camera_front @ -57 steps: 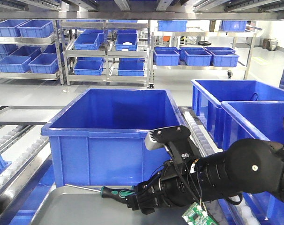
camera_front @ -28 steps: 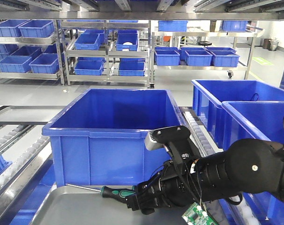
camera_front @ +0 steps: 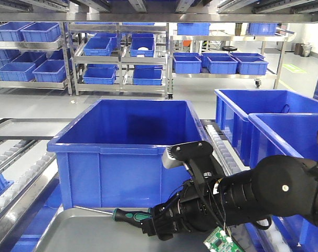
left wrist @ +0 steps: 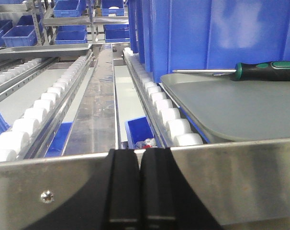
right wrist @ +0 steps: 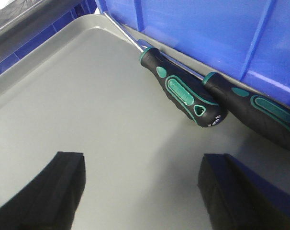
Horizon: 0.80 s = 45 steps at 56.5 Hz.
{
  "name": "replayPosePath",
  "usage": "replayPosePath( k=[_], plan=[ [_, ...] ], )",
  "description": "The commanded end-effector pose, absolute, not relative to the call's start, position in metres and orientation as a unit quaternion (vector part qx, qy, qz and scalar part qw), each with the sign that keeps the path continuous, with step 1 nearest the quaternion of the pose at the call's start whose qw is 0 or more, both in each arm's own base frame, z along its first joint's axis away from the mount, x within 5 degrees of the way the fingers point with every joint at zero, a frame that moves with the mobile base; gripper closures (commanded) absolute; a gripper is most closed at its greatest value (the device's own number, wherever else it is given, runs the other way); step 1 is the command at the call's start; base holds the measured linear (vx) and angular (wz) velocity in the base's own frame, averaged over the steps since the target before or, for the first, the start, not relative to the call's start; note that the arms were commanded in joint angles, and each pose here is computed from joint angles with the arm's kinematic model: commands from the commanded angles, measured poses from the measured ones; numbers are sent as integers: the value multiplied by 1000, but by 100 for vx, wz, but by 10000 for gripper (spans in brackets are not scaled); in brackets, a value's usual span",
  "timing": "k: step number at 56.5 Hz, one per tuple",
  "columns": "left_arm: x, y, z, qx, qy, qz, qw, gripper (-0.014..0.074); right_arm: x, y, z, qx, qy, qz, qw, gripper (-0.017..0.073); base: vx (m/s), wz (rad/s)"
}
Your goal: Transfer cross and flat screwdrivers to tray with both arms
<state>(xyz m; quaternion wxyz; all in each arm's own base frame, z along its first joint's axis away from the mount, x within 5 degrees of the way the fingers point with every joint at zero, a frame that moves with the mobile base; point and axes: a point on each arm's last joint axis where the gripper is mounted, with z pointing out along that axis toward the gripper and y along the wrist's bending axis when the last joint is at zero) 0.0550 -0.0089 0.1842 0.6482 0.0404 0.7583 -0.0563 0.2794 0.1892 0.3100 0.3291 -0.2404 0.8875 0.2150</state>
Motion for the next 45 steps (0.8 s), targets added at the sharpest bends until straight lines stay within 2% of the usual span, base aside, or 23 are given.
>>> replayPosePath(
  k=[1,13,20,31,37,45],
  plan=[
    [54,-8,201,29,717,-60,694,599,279,187,337,-230,865,228,384,-8,0,0],
    [54,-8,201,29,717,-60,694,599,279,187,337,-230,864,229,384,-8,0,0],
    [54,-8,201,29,717,-60,694,599,280,178,337,-242,866,203,388,-8,0,0],
    [54,-8,201,29,717,-60,694,599,245,155,341,-259,859,178,404,0,0,0],
    [54,-8,201,29,717,-60,694,599,216,128,340,-250,849,160,436,66,0,0],
    [54,-8,201,29,717,-60,694,599,172,81,333,-180,828,149,510,258,0,0]
  ],
)
